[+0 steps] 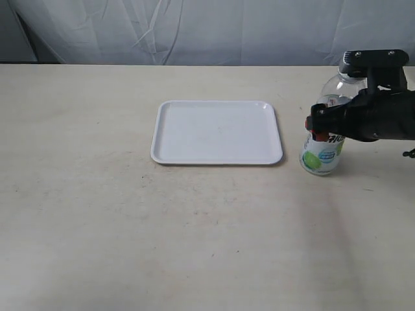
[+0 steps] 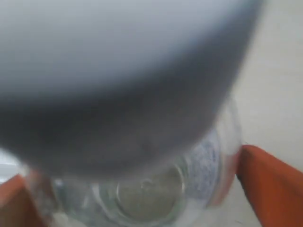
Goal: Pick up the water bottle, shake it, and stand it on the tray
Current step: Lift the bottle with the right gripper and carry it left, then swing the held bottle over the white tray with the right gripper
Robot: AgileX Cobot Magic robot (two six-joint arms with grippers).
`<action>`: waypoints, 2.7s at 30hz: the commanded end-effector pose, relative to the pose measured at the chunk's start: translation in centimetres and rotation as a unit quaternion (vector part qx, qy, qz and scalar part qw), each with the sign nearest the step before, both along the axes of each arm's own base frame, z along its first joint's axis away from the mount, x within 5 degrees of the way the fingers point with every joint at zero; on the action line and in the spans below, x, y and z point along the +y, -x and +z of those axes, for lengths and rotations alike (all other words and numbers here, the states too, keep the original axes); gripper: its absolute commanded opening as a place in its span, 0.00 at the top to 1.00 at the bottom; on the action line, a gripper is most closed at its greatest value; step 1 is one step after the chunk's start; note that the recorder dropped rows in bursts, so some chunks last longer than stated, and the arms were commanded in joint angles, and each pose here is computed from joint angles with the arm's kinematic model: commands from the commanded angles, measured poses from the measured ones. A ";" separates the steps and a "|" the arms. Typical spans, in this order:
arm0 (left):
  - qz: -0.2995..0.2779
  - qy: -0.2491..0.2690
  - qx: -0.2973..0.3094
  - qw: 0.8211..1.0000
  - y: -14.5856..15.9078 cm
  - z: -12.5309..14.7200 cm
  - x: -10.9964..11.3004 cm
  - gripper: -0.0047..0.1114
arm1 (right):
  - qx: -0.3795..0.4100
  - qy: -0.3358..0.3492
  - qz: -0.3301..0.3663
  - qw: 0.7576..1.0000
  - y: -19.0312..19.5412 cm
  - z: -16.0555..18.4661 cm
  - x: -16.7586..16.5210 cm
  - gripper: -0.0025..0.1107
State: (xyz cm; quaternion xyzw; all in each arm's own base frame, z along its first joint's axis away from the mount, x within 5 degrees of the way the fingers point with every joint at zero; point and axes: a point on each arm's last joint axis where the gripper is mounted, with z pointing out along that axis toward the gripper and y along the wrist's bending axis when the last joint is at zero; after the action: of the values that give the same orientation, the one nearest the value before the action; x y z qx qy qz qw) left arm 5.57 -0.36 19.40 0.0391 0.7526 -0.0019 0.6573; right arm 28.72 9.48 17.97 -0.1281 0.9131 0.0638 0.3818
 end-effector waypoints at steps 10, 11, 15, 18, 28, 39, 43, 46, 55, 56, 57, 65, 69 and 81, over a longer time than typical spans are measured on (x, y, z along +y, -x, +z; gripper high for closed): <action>0.000 0.001 -0.007 1.000 0.0 0.0 0.0 0.96 | 0.018 -0.008 0.006 1.000 -1.1 -0.8 0.6 0.18; 0.000 0.001 -0.007 1.000 0.0 0.0 0.0 0.96 | 0.018 -0.008 0.006 1.000 -1.1 -0.8 0.6 0.21; 0.000 0.000 -0.007 1.000 0.0 0.0 0.0 0.96 | 0.022 -0.010 0.010 1.000 -1.0 -0.9 0.7 0.42; 0.000 0.000 -0.007 1.000 0.0 0.0 0.0 0.96 | 0.030 -0.017 0.018 0.999 -0.9 -0.9 0.9 0.57; 0.000 0.000 -0.007 1.000 0.0 0.0 0.0 0.96 | 0.041 -0.039 0.044 0.997 -0.3 -0.3 1.4 0.99; 0.000 0.000 -0.007 1.000 0.0 0.0 0.0 0.96 | -0.054 -0.071 0.094 0.992 2.5 6.8 1.2 0.99; 0.000 0.000 -0.007 1.000 0.0 0.0 0.0 0.96 | -0.033 -0.056 0.104 0.992 2.9 6.5 1.1 0.99; 0.000 0.000 -0.007 1.000 0.0 0.0 0.0 0.96 | -0.054 -0.056 0.120 0.990 3.2 9.0 1.5 0.99; 0.000 0.001 -0.007 1.000 0.0 0.0 0.0 0.96 | 0.014 0.025 0.125 0.992 4.1 9.2 3.1 0.99; 0.000 0.001 -0.007 1.000 0.0 0.0 0.0 0.96 | 0.014 0.023 0.127 0.992 4.1 9.4 3.4 0.99; 0.000 0.001 -0.007 1.000 0.0 0.0 0.0 0.96 | -0.005 0.016 0.135 0.991 4.1 10.4 3.9 0.99; 0.000 0.000 -0.007 1.000 0.0 0.0 0.0 0.96 | -0.131 -0.041 0.194 0.971 2.8 17.0 9.6 0.99; 0.000 0.000 -0.007 1.000 0.0 0.0 0.0 0.96 | -0.045 0.006 0.203 0.978 -0.2 11.0 11.9 0.99; 0.000 0.000 -0.007 1.000 0.0 0.0 0.0 0.96 | -0.082 0.019 0.204 0.975 2.0 17.6 13.5 0.99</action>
State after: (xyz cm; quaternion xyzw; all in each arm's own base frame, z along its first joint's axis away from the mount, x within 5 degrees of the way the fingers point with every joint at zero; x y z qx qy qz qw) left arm 5.57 -0.36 19.40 0.0391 0.7526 -0.0019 0.6573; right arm 26.89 23.26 35.33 -0.3230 0.8308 0.1386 0.4315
